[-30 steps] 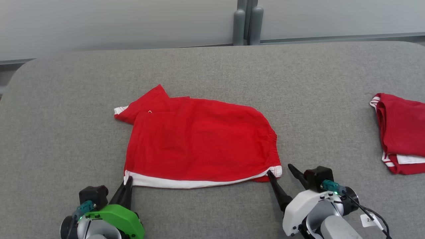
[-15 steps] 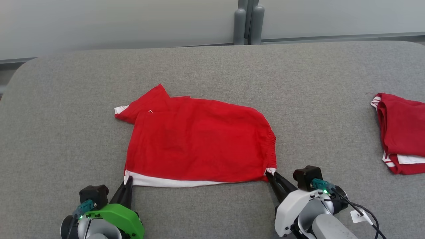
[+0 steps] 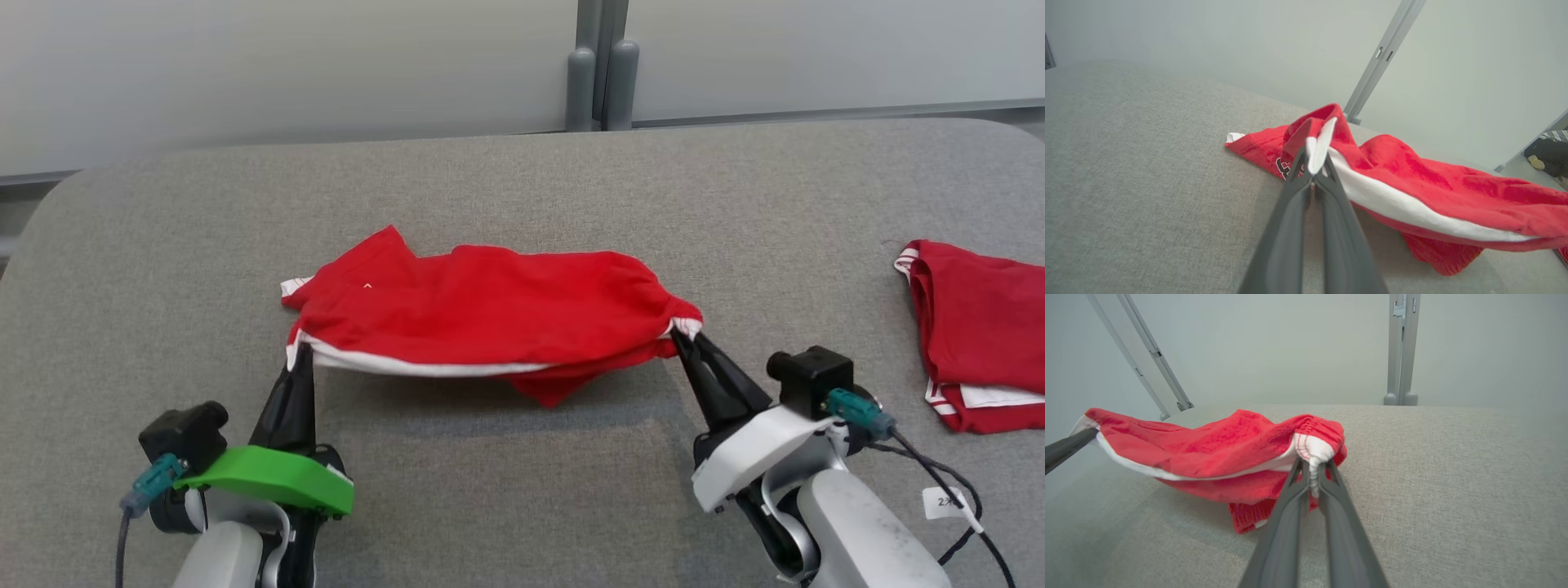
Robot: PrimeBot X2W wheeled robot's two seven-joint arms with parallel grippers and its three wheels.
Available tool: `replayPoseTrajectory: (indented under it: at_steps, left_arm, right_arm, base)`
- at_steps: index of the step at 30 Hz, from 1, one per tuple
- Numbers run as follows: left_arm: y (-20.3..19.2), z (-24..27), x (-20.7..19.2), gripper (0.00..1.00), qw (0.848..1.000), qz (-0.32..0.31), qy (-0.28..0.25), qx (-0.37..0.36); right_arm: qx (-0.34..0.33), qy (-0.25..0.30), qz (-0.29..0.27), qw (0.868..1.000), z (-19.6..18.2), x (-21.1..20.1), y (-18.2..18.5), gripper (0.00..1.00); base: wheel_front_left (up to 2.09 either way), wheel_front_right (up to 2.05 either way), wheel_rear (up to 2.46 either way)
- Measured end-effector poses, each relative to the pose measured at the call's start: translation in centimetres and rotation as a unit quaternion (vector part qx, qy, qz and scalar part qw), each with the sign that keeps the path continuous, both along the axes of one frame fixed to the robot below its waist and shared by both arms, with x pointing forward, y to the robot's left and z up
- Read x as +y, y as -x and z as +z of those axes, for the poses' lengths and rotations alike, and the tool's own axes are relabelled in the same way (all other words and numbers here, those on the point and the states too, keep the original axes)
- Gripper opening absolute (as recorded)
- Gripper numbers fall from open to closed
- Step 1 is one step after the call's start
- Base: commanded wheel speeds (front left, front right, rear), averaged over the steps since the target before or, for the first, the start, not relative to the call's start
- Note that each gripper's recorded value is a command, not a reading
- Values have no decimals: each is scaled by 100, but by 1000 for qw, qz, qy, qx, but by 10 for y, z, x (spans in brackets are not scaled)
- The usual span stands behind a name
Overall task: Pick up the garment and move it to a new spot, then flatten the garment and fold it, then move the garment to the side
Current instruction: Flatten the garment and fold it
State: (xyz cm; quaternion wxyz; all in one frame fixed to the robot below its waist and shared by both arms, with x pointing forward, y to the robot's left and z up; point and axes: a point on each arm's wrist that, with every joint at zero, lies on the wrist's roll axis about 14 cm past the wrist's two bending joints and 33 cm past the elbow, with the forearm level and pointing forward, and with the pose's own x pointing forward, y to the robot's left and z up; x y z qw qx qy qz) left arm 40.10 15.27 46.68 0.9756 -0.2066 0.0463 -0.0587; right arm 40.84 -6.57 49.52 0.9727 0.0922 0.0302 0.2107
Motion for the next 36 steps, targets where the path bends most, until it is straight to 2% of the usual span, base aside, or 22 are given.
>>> replayPoseTrajectory:
  at_steps: [5,11,12,17,22,29,36]
  left_arm:
    - [-7,66,-8,0,994,-2,39,-99]
    - [5,135,-20,0,979,-24,45,-195]
    - [9,158,-25,0,973,-35,46,-222]
    - [19,204,-35,0,960,-63,31,-270]
    - [14,241,-37,0,949,-78,2,-305]
    - [-25,263,-32,0,946,-85,-40,-310]
    - [-105,276,-24,0,951,-74,-88,-286]
  right_arm:
    - [-89,-14,-5,996,61,-12,0,0]
    - [-156,-14,-15,988,115,-28,17,0]
    - [-178,-14,-16,984,133,-32,24,0]
    - [-211,-6,-24,977,165,-43,35,0]
    - [-224,5,-22,974,182,-46,29,0]
    - [-202,19,12,979,185,-29,-12,0]
    - [-227,51,21,972,212,-12,-93,0]
  base:
    - [0,0,0]
    - [0,0,0]
    - [0,0,0]
    - [0,0,0]
    - [0,0,0]
    - [0,0,0]
    - [0,0,0]
